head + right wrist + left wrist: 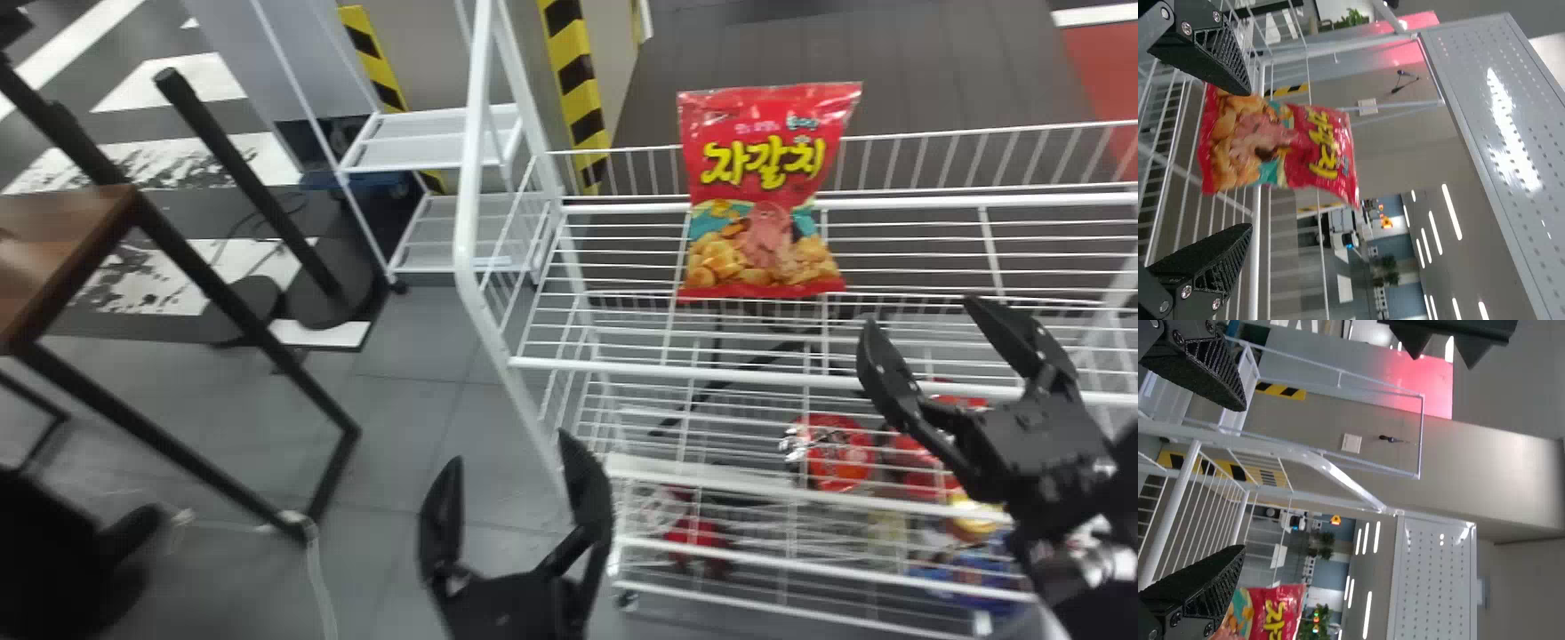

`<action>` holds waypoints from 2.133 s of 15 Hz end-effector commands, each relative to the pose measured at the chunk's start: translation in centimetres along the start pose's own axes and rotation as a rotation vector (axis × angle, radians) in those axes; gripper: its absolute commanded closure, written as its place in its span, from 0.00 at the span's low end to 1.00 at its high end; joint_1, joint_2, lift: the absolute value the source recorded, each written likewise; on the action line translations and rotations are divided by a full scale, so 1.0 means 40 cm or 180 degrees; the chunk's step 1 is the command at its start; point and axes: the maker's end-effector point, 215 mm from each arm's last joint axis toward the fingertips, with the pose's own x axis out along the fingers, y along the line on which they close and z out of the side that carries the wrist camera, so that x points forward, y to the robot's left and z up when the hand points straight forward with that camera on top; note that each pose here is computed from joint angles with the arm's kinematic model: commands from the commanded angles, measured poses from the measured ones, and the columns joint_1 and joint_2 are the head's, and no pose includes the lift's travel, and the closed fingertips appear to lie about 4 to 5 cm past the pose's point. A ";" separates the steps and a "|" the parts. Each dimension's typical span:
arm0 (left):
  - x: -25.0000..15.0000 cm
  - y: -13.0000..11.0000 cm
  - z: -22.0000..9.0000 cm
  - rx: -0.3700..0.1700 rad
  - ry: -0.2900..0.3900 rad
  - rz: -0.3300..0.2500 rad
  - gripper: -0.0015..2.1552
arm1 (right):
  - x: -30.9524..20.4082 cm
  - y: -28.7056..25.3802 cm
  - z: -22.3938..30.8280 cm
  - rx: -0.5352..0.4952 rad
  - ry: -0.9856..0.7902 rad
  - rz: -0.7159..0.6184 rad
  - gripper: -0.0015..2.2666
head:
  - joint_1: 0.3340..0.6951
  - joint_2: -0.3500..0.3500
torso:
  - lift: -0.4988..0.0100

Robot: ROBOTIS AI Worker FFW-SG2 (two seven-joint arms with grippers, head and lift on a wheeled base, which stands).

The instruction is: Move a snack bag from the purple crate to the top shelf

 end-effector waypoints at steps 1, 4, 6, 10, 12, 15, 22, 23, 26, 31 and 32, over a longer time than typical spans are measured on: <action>-0.008 -0.059 -0.010 0.0056 0.0121 -0.0154 0.03 | -0.155 -0.109 0.024 -0.0170 -0.0057 -0.0253 0.05 | 1.00 0.71 | 0.98; -0.006 -0.170 -0.041 0.0123 0.0322 -0.0425 0.04 | -0.280 -0.180 0.035 -0.0375 -0.0087 -0.0424 0.06 | 1.00 0.45 | 0.98; 0.008 -0.248 -0.074 0.0234 0.0462 -0.0618 0.04 | -0.323 -0.208 0.018 -0.0409 -0.0052 -0.0538 0.06 | 1.00 0.34 | 0.98; 0.067 -0.343 -0.144 0.0571 0.0825 -0.0863 0.04 | -0.368 -0.237 -0.034 -0.0454 0.0111 -0.0804 0.06 | 1.00 0.14 | 0.98; 0.106 -0.402 -0.154 0.0715 0.0914 -0.0934 0.04 | -0.396 -0.231 -0.040 -0.0467 0.0135 -0.0804 0.06 | 1.00 0.10 | 0.98; 0.154 -0.476 -0.154 0.0816 0.1017 -0.0897 0.04 | -0.413 -0.230 -0.041 -0.0483 0.0143 -0.0807 0.06 | 1.00 0.06 | 0.98; 0.260 -0.602 -0.168 0.0856 0.1194 -0.0766 0.04 | -0.414 -0.203 -0.065 -0.0457 0.0213 -0.0746 0.06 | 1.00 0.02 | 0.98; 0.268 -0.607 -0.184 0.0903 0.1209 -0.0747 0.04 | -0.414 -0.204 -0.067 -0.0454 0.0223 -0.0747 0.06 | 1.00 0.02 | 0.98; 0.302 -0.620 -0.225 0.1093 0.1208 -0.0699 0.05 | -0.417 -0.203 -0.077 -0.0449 0.0252 -0.0750 0.06 | 1.00 0.02 | 0.98; 0.379 -0.625 -0.220 0.1126 0.1171 -0.0510 0.05 | -0.421 -0.200 -0.094 -0.0439 0.0297 -0.0746 0.06 | 1.00 0.04 | 0.98; 0.382 -0.628 -0.219 0.1073 0.1196 -0.0499 0.05 | -0.421 -0.199 -0.097 -0.0436 0.0302 -0.0744 0.06 | 1.00 0.05 | 0.98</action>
